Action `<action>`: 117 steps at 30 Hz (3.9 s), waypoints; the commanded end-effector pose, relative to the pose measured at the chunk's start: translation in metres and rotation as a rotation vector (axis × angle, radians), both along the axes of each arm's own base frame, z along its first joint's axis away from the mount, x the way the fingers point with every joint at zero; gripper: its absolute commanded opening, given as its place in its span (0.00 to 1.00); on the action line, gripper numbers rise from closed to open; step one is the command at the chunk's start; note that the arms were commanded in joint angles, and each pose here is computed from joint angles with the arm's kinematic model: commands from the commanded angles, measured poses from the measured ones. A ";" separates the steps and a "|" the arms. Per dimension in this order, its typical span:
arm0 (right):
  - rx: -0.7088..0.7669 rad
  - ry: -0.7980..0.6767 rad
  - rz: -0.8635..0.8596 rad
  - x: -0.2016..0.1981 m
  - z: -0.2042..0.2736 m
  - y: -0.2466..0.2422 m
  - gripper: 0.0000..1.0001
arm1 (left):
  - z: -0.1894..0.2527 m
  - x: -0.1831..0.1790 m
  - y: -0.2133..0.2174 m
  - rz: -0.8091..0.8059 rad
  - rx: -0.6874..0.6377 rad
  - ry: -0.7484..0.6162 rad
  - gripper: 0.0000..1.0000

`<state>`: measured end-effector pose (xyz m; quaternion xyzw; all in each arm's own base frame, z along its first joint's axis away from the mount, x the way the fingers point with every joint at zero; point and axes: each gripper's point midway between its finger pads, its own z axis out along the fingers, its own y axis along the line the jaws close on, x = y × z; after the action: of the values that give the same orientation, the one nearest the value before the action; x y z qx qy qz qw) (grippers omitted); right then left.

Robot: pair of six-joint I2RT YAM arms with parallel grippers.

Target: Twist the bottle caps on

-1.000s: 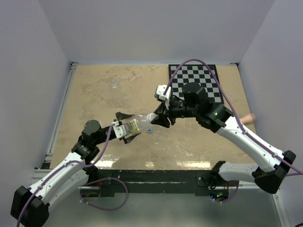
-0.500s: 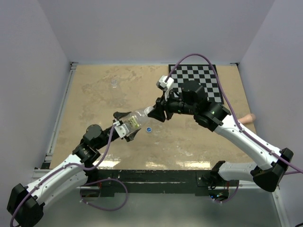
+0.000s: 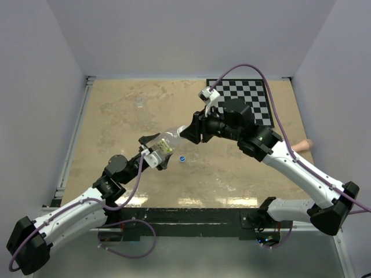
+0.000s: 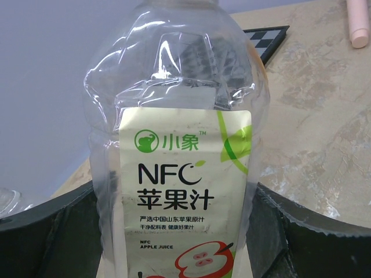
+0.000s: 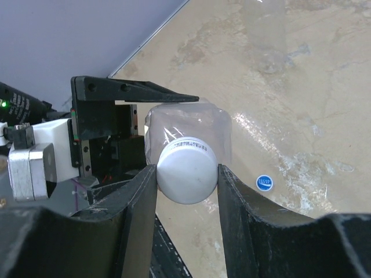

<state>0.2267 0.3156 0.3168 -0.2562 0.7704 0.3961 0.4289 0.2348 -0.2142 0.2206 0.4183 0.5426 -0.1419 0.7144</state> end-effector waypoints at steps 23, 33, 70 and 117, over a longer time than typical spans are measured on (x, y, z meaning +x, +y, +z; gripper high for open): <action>0.091 -0.095 -0.099 -0.001 0.035 -0.020 0.65 | 0.036 0.006 -0.014 0.075 -0.082 -0.025 0.00; -0.040 -0.333 -0.072 -0.004 0.068 -0.050 0.90 | 0.023 -0.006 -0.024 -0.029 0.000 0.056 0.00; -0.239 -0.657 0.547 -0.070 0.031 -0.045 0.74 | 0.021 -0.055 -0.047 -0.568 -0.036 0.235 0.00; -0.252 -0.577 0.585 -0.069 0.008 -0.037 0.44 | 0.022 -0.057 -0.048 -0.591 -0.045 0.232 0.00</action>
<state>0.1586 0.2775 0.3226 -0.6174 0.5591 0.3112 0.4575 0.1759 -0.2605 0.2175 0.5202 0.5084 -0.4030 0.5554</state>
